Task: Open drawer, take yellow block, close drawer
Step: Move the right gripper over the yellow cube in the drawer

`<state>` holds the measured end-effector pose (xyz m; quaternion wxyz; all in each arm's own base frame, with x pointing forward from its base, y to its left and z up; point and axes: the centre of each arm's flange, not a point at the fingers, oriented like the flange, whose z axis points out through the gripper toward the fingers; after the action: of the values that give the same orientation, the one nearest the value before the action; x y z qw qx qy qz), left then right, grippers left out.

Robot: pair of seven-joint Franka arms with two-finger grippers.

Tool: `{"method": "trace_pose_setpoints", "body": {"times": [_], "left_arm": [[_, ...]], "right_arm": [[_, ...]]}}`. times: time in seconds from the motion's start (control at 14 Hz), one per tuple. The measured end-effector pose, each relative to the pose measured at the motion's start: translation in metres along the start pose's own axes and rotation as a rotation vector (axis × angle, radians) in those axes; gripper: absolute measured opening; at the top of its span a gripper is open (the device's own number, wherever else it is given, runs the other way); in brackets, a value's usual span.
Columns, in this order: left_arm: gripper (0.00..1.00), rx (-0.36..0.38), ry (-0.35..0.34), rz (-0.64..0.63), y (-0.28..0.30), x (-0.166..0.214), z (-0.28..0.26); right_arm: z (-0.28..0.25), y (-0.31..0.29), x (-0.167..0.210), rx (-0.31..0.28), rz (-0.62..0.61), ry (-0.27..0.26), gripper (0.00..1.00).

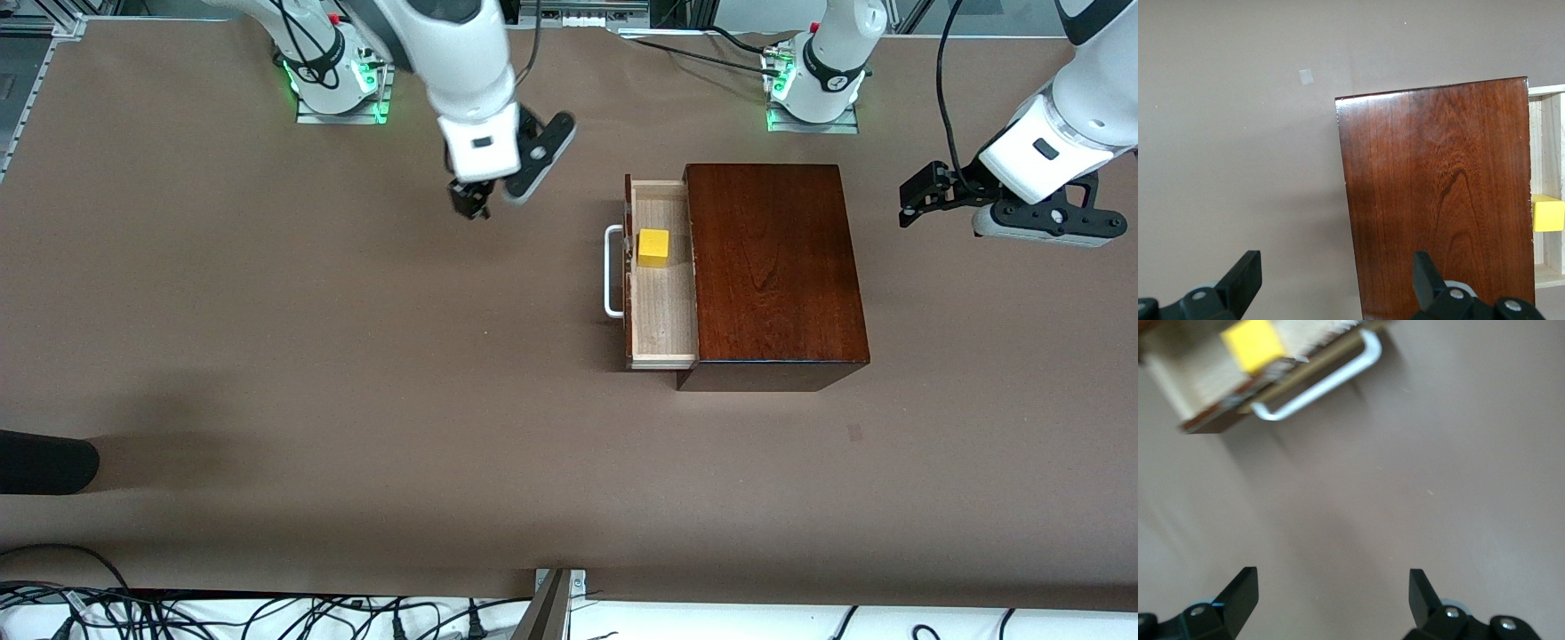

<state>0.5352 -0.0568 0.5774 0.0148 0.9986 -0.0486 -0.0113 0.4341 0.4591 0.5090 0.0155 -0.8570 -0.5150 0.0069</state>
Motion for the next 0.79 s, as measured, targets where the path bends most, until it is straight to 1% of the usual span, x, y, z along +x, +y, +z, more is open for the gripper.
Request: {"method": "trace_pose_setpoints", "body": {"times": [0.14, 0.36, 0.57, 0.79], "left_arm": [[1.0, 0.0, 0.0, 0.003, 0.002, 0.0, 0.0], [1.0, 0.001, 0.0, 0.008, 0.005, 0.0, 0.0], [1.0, 0.001, 0.0, 0.009, 0.005, 0.0, 0.0], [1.0, 0.001, 0.0, 0.01, 0.006, 0.0, 0.0]], "right_arm": [[-0.001, -0.042, 0.015, 0.0, -0.09, 0.008, 1.0], [0.021, -0.088, 0.051, 0.011, -0.18, 0.003, 1.0], [0.057, -0.114, 0.095, 0.021, -0.238, 0.004, 1.0], [0.091, -0.124, 0.125, 0.002, -0.289, 0.001, 1.0]]}}
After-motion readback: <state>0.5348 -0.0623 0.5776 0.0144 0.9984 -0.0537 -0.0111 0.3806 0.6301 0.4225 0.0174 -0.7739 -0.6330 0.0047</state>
